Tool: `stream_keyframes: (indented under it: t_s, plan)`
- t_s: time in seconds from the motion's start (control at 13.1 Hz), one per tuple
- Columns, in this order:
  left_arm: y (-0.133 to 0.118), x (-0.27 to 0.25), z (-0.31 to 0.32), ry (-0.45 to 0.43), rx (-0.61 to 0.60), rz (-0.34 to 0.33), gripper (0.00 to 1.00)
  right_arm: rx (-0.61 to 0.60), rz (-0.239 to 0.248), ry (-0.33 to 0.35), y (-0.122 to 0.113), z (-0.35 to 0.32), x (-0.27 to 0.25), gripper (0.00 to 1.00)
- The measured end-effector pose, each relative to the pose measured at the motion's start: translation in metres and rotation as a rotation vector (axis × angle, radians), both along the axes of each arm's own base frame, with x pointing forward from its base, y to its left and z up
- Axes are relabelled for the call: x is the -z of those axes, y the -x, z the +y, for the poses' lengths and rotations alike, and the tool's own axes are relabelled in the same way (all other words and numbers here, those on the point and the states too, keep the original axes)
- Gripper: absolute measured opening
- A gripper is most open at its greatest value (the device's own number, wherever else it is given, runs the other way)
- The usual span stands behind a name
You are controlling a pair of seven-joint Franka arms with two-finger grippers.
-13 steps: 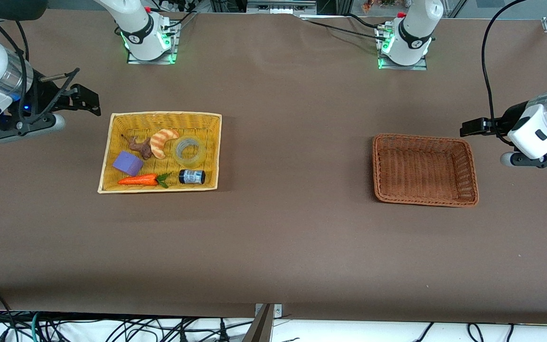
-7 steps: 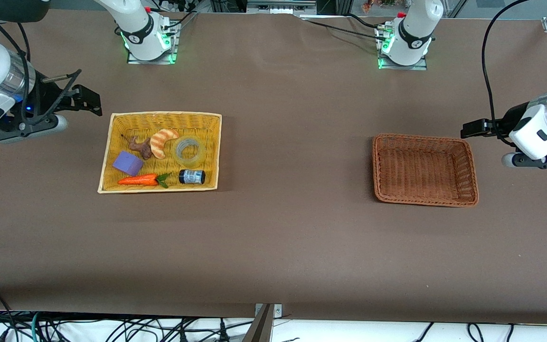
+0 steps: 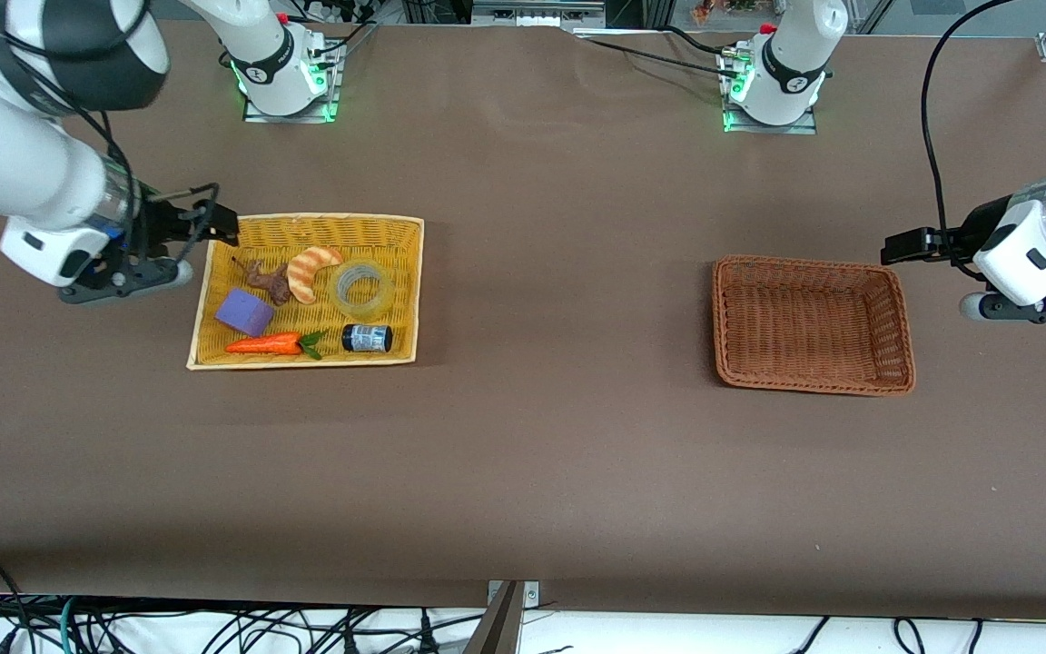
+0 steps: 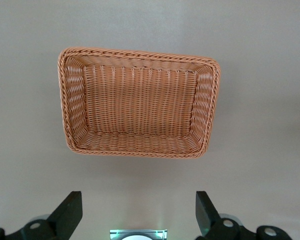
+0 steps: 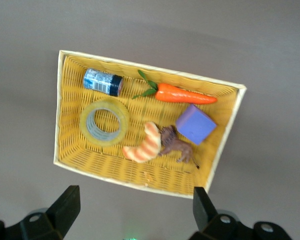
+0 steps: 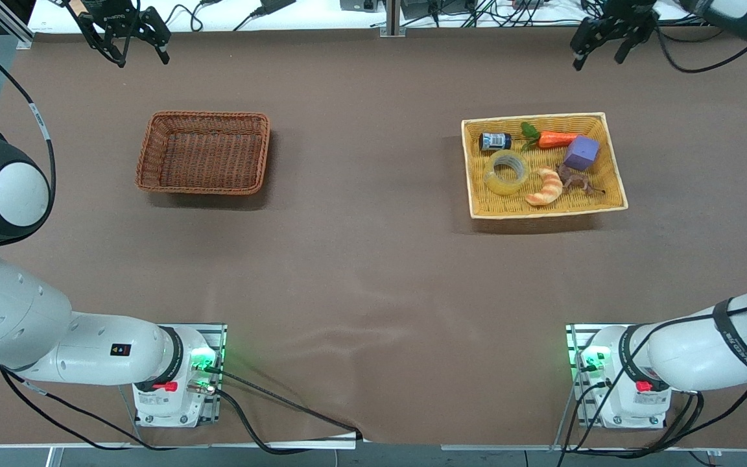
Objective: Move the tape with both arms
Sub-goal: 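Reach the right gripper down into the yellow tray onto the tape roll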
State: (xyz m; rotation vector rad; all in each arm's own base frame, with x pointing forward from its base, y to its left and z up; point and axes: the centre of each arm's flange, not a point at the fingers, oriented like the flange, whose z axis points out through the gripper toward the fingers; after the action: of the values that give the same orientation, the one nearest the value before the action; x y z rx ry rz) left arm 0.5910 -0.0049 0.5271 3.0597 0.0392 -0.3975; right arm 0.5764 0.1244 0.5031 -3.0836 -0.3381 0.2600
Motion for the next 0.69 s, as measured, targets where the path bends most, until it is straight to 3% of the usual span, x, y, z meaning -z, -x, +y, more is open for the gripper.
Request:
stream_keyframes:
  t_s: [0.23, 0.69]
  plan:
    - [0.000, 0.000, 0.000, 0.000, 0.000, 0.000, 1.00, 0.036, -0.026, 0.002, 0.010, 0.032, 0.065, 1.00]
    - [0.000, 0.001, 0.000, 0.000, 0.000, 0.001, 1.00, 0.070, -0.073, 0.000, 0.059, 0.059, 0.211, 1.00]
